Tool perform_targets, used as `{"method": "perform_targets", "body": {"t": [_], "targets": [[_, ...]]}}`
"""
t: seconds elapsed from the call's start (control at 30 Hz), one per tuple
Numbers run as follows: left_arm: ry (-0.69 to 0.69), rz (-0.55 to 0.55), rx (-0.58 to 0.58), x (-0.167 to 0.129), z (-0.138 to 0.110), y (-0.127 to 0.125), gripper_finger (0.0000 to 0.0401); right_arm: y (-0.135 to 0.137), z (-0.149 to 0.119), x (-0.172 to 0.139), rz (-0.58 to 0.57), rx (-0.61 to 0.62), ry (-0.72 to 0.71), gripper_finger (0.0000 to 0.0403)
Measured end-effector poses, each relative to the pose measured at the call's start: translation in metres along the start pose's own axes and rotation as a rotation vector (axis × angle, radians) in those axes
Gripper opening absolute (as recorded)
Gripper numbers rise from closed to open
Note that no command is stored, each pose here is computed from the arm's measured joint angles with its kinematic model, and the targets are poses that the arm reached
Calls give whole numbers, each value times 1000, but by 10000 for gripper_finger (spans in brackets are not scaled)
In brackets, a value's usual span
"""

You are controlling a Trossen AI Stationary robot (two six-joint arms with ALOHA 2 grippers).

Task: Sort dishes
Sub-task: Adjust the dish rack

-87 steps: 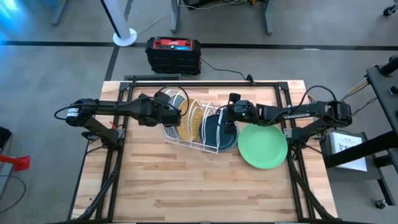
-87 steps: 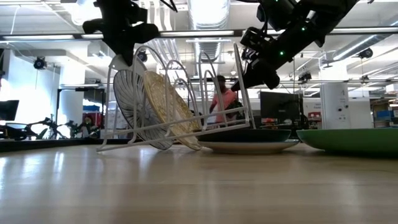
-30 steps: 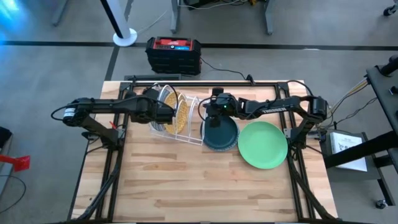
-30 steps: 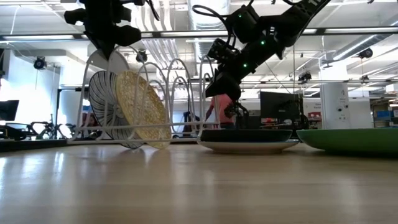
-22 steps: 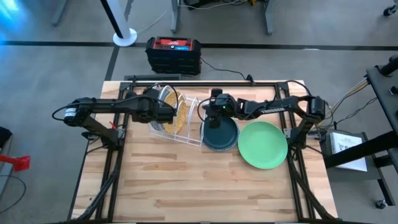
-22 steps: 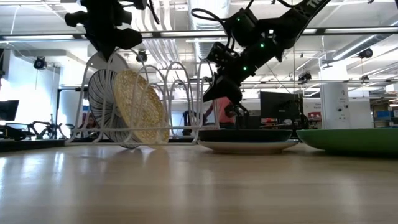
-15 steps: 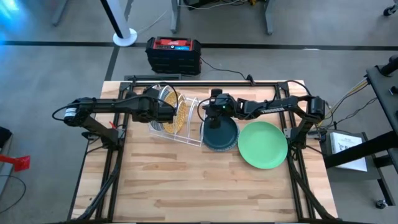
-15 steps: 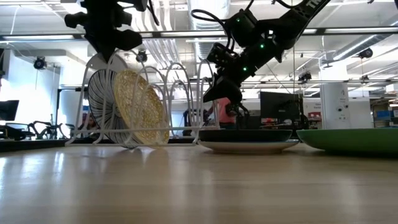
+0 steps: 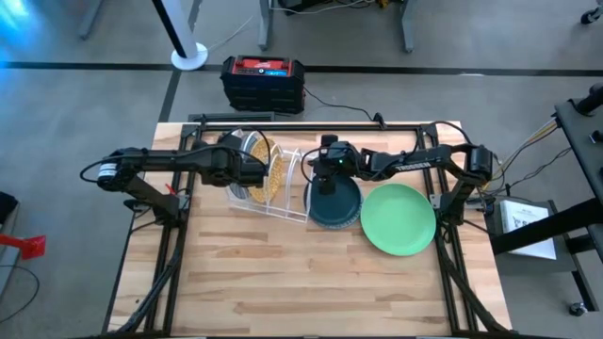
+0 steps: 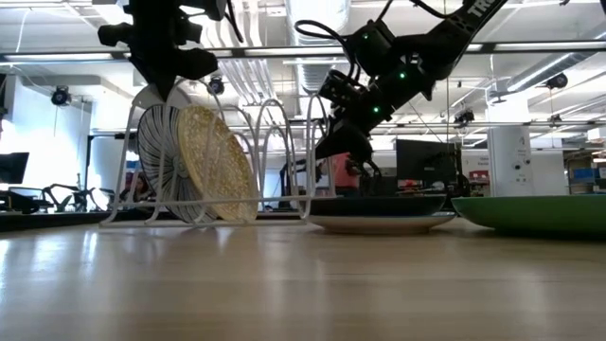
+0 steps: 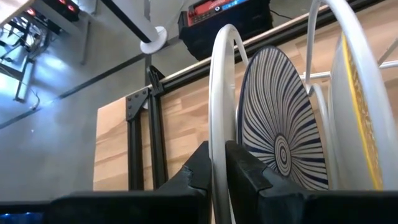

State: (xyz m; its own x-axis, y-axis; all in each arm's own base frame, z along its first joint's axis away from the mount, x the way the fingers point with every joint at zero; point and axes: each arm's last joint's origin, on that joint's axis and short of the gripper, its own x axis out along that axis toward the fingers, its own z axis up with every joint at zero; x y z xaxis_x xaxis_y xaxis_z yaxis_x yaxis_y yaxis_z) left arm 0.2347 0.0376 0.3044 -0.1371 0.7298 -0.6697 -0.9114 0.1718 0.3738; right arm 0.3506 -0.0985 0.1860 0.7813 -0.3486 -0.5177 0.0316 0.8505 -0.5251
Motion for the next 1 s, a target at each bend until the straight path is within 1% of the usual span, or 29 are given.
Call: {"method": "perform_targets", "body": {"t": [0.2, 0.3, 0.43, 0.57, 0.7, 1.0], "targets": [[8, -5, -3, 0, 0, 0, 19, -2, -3, 0, -4, 4, 8, 0], [10, -4, 3, 0, 0, 0, 25, -2, -3, 0, -1, 6, 6, 0], [12, 0, 10, 0, 0, 0, 32, -1, -3, 0, 23, 25, -7, 0], [11, 0, 10, 0, 0, 0, 34, 0, -3, 0, 28, 35, -6, 0], [7, 2, 11, 0, 0, 0, 34, 2, -4, 0, 59, 45, -17, 0], [6, 3, 10, 1, -1, -1, 35, 3, -4, 0, 53, 41, -12, 2]]}}
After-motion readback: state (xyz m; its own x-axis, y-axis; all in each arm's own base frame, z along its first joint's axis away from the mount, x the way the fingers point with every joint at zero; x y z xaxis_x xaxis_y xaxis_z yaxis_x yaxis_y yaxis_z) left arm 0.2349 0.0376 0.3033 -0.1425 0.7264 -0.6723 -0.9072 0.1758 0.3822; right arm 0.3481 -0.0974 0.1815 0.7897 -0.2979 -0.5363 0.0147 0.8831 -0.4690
